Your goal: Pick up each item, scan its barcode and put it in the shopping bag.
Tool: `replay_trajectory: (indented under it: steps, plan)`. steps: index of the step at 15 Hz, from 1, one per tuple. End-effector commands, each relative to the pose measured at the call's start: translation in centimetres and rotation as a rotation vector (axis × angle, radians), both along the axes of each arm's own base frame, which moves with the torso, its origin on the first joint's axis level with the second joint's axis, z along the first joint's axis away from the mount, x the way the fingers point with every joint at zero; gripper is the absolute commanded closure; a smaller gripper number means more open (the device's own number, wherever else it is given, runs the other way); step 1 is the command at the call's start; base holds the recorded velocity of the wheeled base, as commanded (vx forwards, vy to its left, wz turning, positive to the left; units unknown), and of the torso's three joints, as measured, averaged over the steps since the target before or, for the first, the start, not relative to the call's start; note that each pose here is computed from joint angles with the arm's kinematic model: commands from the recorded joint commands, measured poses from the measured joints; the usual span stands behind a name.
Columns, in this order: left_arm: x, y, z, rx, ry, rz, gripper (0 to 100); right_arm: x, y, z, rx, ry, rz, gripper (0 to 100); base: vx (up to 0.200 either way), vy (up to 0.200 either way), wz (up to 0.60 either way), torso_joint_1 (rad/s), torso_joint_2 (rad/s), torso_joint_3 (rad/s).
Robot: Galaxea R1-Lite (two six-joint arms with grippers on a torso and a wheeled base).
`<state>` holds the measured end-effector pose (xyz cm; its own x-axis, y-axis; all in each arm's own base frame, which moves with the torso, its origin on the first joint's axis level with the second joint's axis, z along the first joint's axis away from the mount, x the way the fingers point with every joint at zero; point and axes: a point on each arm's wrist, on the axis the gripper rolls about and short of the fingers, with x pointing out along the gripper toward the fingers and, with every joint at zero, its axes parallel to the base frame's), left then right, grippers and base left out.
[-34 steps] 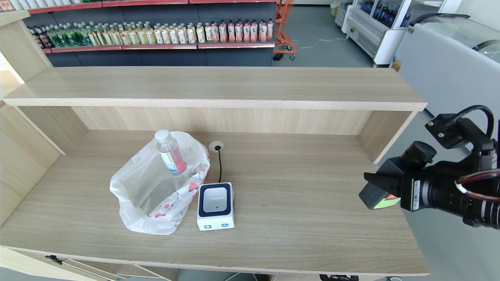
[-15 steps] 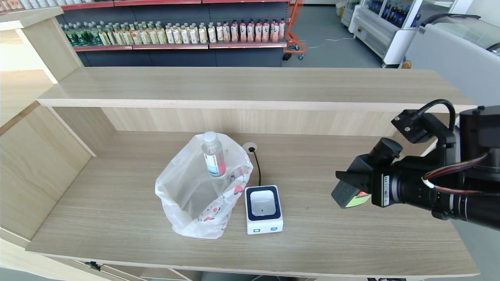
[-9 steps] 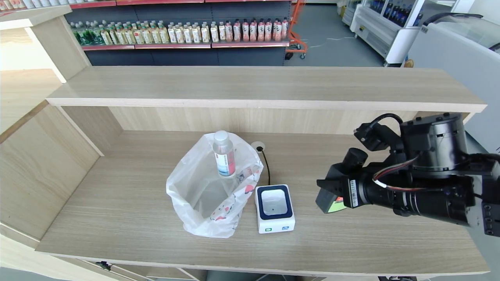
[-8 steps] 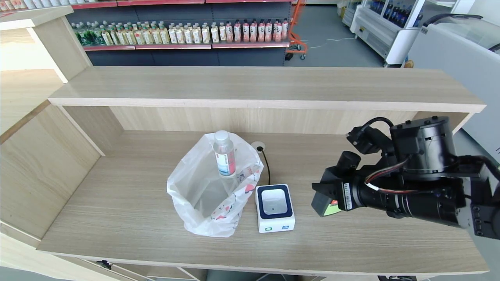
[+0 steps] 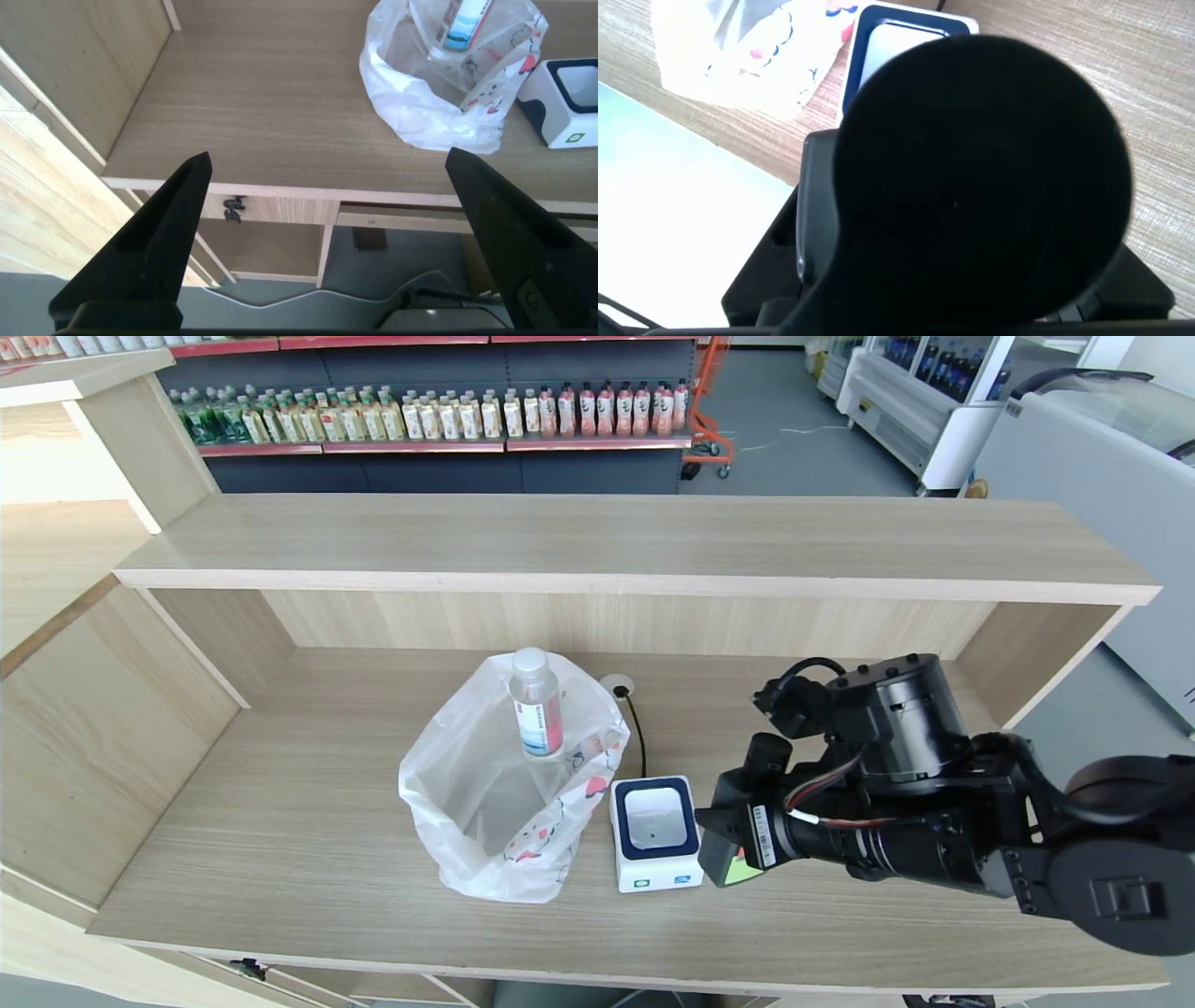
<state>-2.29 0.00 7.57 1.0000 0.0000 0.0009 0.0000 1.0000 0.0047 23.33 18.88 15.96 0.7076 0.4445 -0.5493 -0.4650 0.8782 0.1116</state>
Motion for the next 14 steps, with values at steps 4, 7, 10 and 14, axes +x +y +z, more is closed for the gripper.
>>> replay_trajectory:
  steps: [4, 7, 10, 14]
  plan:
    - [0.0, 0.0, 0.0, 0.000, 0.001, 0.000, 0, 1.7, 1.7, -2.2, -0.027, 0.028, 0.005, 100, 0.000, 0.000, 0.00, 0.000, 0.00, 0.000]
    - [0.0, 0.0, 0.0, 0.000, 0.001, 0.000, 0, 2.5, 2.4, -2.8, -0.035, 0.029, -0.004, 100, 0.000, 0.000, 0.00, 0.000, 0.00, 0.000]
    - [0.0, 0.0, 0.0, 0.000, 0.001, 0.000, 0, 3.2, 2.9, -3.6, -0.035, 0.028, -0.005, 100, 0.000, 0.000, 0.00, 0.000, 0.00, 0.000]
    - [0.0, 0.0, 0.0, 0.000, -0.001, 0.000, 0, 4.1, 3.7, -4.6, -0.028, 0.020, -0.004, 100, 0.000, 0.000, 0.00, 0.000, 0.00, 0.000]
